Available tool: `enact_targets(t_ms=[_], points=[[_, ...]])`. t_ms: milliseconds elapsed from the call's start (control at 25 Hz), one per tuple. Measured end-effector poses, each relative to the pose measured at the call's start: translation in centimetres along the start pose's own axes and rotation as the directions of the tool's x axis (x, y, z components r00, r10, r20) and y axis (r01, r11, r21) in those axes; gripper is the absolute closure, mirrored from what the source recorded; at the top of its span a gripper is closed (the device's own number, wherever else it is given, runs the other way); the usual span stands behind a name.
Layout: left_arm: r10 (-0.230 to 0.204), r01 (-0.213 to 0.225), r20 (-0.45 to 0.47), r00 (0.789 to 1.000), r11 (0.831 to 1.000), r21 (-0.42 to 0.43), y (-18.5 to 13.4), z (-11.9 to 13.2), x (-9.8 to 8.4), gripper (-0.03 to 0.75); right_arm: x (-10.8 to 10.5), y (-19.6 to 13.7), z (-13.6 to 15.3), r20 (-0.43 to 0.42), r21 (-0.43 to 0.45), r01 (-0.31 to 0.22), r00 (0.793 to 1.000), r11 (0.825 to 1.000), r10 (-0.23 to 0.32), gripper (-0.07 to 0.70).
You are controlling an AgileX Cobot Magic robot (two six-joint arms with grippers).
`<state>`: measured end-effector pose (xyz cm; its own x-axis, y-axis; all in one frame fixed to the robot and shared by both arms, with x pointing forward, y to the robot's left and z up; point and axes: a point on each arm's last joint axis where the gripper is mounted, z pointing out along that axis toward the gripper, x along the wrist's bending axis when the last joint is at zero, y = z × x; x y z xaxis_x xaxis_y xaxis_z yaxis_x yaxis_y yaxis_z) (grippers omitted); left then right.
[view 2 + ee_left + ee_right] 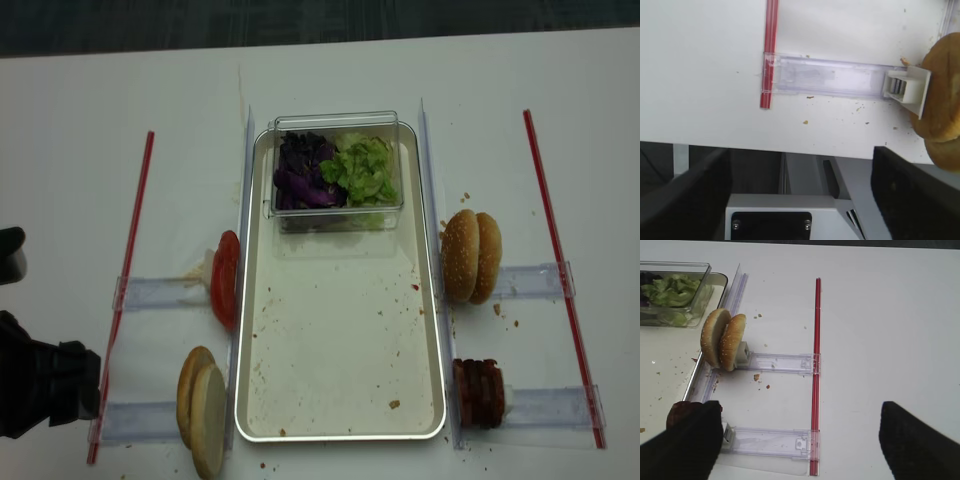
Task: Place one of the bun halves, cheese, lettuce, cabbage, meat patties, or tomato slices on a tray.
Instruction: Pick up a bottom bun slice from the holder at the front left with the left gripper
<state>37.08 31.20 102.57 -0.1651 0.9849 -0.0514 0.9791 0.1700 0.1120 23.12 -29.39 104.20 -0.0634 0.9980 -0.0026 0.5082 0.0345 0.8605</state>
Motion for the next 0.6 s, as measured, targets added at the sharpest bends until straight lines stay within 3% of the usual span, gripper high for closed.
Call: enact_targets(t_ms=[160, 360, 600], points=[[-0.007, 0.007, 0.042, 0.999, 1.0, 0.003, 0.0, 0.0, -0.5, 0.156, 0.0, 0.0, 0.0, 0.0, 0.0, 0.0, 1.0, 1.0, 0.0, -0.029], [0.057, -0.058, 0.076, 0.995, 0.998, 0.014, -0.4, 0.0, -2.4, 0.169, 0.0, 0.0, 0.0, 0.0, 0.0, 0.0, 1.0, 1.0, 0.0, -0.029], [0.144, -0.143, 0.119, 0.982, 0.99, -0.014, -1.2, 0.1, -5.9, 0.169, 0.0, 0.0, 0.0, 0.0, 0.0, 0.0, 1.0, 1.0, 0.0, -0.029]])
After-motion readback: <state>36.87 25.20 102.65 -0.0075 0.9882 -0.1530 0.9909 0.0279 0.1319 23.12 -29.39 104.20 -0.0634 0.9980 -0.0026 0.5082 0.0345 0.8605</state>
